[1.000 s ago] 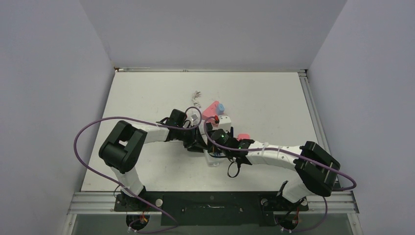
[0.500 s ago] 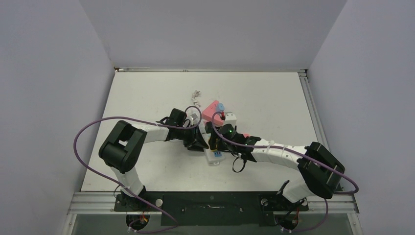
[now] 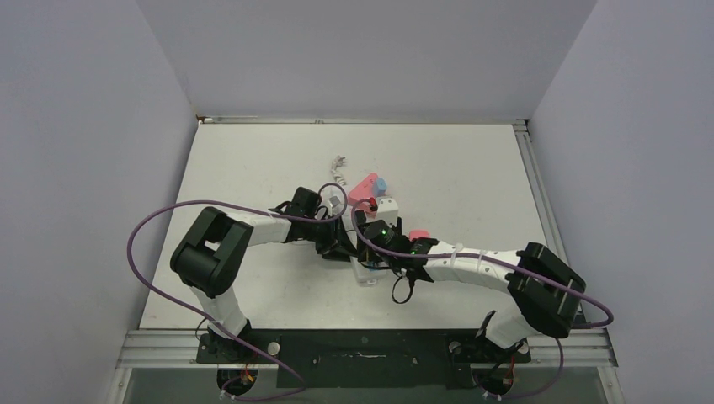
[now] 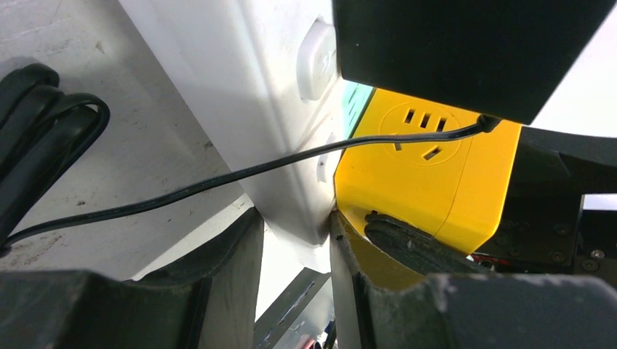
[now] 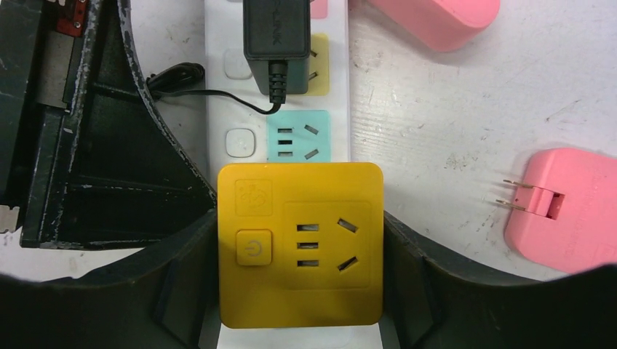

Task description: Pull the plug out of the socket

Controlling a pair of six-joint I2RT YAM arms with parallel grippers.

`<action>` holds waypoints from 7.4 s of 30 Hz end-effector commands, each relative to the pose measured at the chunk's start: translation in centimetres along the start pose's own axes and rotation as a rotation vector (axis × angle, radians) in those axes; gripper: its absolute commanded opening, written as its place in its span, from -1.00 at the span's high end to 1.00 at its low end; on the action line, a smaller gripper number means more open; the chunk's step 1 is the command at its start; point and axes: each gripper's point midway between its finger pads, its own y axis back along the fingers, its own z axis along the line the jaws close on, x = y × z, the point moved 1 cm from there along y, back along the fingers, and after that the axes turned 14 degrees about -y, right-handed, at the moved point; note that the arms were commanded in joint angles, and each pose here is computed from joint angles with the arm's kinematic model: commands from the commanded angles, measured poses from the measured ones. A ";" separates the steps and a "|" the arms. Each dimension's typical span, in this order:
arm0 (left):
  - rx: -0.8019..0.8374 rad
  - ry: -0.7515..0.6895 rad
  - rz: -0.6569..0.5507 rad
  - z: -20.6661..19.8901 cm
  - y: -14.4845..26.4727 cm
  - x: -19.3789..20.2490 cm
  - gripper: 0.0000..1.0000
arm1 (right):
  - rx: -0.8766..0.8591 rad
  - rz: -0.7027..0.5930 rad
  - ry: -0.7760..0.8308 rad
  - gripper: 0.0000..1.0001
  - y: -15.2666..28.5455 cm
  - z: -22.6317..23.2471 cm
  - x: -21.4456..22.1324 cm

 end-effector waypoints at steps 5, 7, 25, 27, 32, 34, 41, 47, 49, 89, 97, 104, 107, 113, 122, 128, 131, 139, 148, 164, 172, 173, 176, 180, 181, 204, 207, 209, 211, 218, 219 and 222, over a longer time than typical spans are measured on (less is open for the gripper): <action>-0.027 -0.013 0.017 0.6 -0.4 0.3 1.00 | -0.015 -0.144 0.009 0.89 0.9 3.2 -3.7; -0.029 -0.013 0.015 0.6 -0.3 0.3 1.00 | -0.035 -0.143 -0.001 0.89 1.1 3.6 -3.9; -0.042 -0.010 0.020 1.0 -0.5 0.3 1.00 | -0.083 -0.087 -0.090 0.89 1.2 2.0 -4.9; -0.041 -0.009 0.021 1.0 -0.5 0.4 1.00 | -0.061 -0.100 -0.071 0.89 1.3 1.9 -4.9; -0.045 -0.009 0.021 1.1 -0.5 0.4 1.00 | -0.013 -0.130 -0.015 0.89 1.7 2.2 -4.8; -0.046 -0.008 0.022 1.1 -0.5 0.4 1.00 | 0.014 -0.143 0.010 0.89 1.8 2.2 -4.7; -0.044 -0.008 0.020 1.1 -0.4 0.3 1.00 | 0.037 -0.166 0.051 0.89 2.3 2.7 -4.7; -0.042 -0.004 0.023 1.1 -0.4 0.4 1.00 | 0.014 -0.151 0.043 0.89 2.2 3.1 -4.4; -0.027 -0.010 0.023 0.7 -0.4 0.2 1.00 | -0.011 -0.142 0.026 0.89 2.2 3.4 -4.2; 0.180 0.002 -0.049 -2.5 0.6 -0.9 1.00 | -0.190 -0.071 -0.233 0.89 1.0 2.6 -5.9; 0.163 0.009 -0.043 -2.1 0.5 -0.8 1.00 | -0.134 -0.121 -0.152 0.89 1.5 3.7 -5.5; 0.148 0.014 -0.037 -1.8 0.3 -0.7 1.00 | -0.071 -0.122 -0.088 0.89 1.5 4.4 -4.7; 0.140 0.012 -0.037 -1.7 0.4 -0.7 1.00 | -0.082 -0.110 -0.098 0.89 1.4 4.4 -4.6; 0.134 0.011 -0.037 -1.6 0.4 -0.7 1.00 | -0.112 -0.092 -0.150 0.89 1.2 3.6 -4.9; 0.125 0.017 -0.033 -1.3 0.3 -0.6 1.00 | -0.149 -0.064 -0.243 0.89 0.8 2.0 -5.3; 0.120 0.019 -0.033 -1.2 0.3 -0.7 1.00 | -0.142 -0.076 -0.255 0.89 1.0 1.6 -5.8; 0.117 0.020 -0.032 -1.2 0.2 -0.6 1.00 | -0.140 -0.078 -0.252 0.89 1.0 1.5 -5.9; 0.100 0.019 -0.029 -0.9 0.2 -0.7 1.00 | -0.137 -0.120 -0.244 0.89 1.4 1.5 -6.4; 0.086 0.023 -0.029 -0.6 0.2 -0.7 1.00 | -0.126 -0.158 -0.231 0.89 2.4 1.5 -7.2; 0.062 0.004 -0.038 -0.5 0.5 -0.8 1.00 | -0.013 -0.219 -0.269 0.89 2.0 -7.4 -13.6; 0.060 0.008 -0.034 -0.4 0.4 -0.8 1.00 | 0.033 -0.186 -0.337 0.81 -0.2 -12.0 -13.3; 0.061 0.008 -0.034 -0.5 0.4 -0.8 1.00 | 0.047 -0.193 -0.345 0.76 -0.3 -12.6 -13.3; 0.064 0.009 -0.033 -0.5 0.4 -0.8 1.00 | 0.079 -0.197 -0.364 0.70 -0.6 -14.0 -12.5; 0.066 0.009 -0.032 -0.6 0.4 -0.7 1.00 | 0.095 -0.189 -0.381 0.62 -0.9 -14.8 -11.6; 0.067 0.009 -0.032 -0.6 0.4 -0.7 1.00 | 0.100 -0.185 -0.385 0.58 -1.0 -15.0 -11.4; 0.079 -0.001 -0.025 -1.0 0.4 -0.6 1.00 | 0.226 -0.224 -0.433 -0.60 0.1 -18.9 -10.6; 0.078 0.001 -0.022 -1.0 0.4 -0.5 1.00 | 0.248 -0.235 -0.428 -0.77 0.6 -19.2 -10.8; 0.077 0.001 -0.023 -0.9 0.4 -0.5 1.00 | 0.262 -0.247 -0.426 -0.90 1.0 -19.4 -11.0; 0.077 0.003 -0.021 -0.9 0.4 -0.5 1.00 | 0.277 -0.256 -0.422 -0.95 1.4 -19.7 -11.2; 0.077 0.004 -0.020 -0.9 0.3 -0.5 1.00 | 0.343 -0.280 -0.413 -0.79 2.9 -20.6 -11.8; 0.077 0.004 -0.020 -0.9 0.3 -0.5 1.00 | 0.346 -0.285 -0.415 -0.79 3.2 -20.6 -11.9; 0.076 0.005 -0.018 -0.8 0.3 -0.5 1.00 | 0.360 -0.311 -0.419 -0.79 4.0 -20.7 -12.4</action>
